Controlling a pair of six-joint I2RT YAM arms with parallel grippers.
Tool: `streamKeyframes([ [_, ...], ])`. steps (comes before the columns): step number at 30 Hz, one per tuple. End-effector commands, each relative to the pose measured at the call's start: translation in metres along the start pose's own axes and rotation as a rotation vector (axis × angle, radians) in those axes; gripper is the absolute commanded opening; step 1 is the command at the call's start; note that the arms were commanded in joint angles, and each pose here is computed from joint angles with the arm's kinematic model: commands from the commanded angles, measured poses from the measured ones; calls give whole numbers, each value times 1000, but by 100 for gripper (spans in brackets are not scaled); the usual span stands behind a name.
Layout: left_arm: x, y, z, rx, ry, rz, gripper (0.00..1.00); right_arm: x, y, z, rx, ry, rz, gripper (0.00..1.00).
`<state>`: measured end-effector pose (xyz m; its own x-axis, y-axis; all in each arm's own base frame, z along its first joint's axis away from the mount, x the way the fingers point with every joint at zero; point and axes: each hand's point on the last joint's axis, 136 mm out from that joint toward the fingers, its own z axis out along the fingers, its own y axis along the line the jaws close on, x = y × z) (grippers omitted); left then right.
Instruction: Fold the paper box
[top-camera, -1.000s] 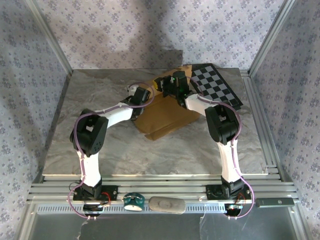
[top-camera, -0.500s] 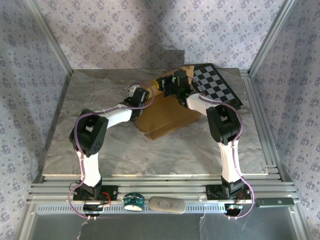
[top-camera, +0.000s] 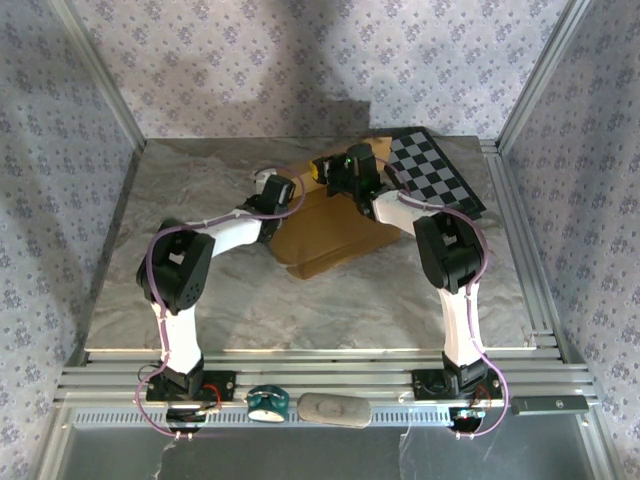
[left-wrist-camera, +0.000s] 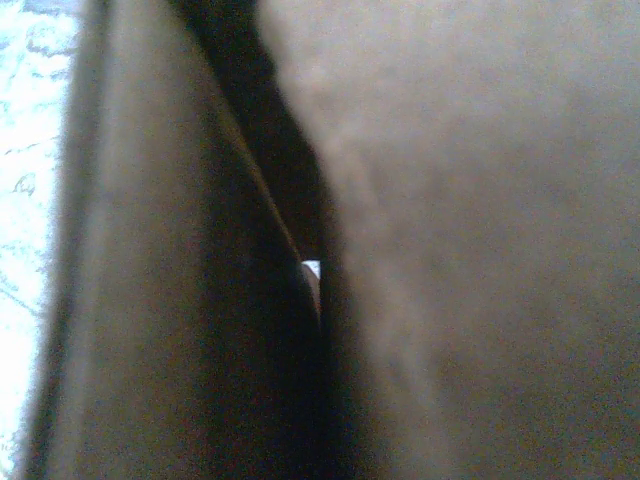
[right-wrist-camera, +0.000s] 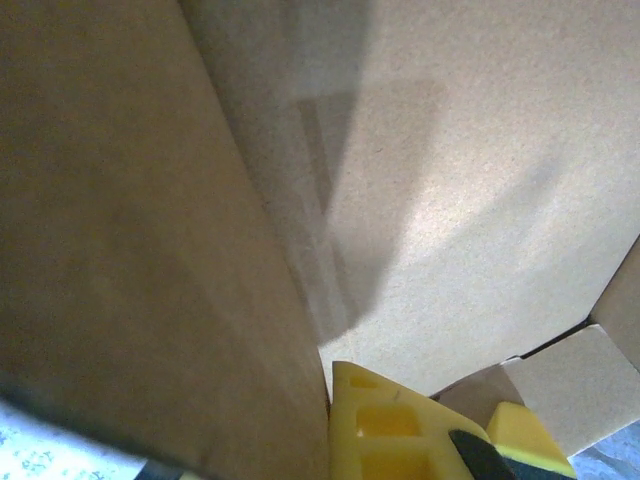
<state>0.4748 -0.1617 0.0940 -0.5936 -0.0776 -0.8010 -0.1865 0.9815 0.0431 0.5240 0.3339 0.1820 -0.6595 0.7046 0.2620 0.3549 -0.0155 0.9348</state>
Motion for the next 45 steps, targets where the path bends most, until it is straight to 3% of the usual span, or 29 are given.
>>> streamKeyframes([
  [1,12,31,14,-183,59,-21,0,34,6,-9,0,72,76,0],
  [6,10,48,12,-344,95,-76,0,41,6,-9,17,64,84,0],
  [12,12,54,10,-378,100,-123,0,40,5,-8,16,63,98,0],
  [17,18,51,14,-320,104,-153,0,37,6,-9,13,59,99,0],
  [25,14,42,17,-195,81,-173,30,31,6,-10,12,47,100,0],
  [32,9,35,24,-110,71,-165,31,28,6,-10,13,47,102,0],
  [35,11,41,27,-124,83,-166,26,28,8,-9,10,49,106,0],
  [38,16,47,29,-156,112,-175,0,29,10,-9,7,46,107,0],
  [45,18,65,26,-278,118,-187,0,31,15,-11,-3,35,119,0],
])
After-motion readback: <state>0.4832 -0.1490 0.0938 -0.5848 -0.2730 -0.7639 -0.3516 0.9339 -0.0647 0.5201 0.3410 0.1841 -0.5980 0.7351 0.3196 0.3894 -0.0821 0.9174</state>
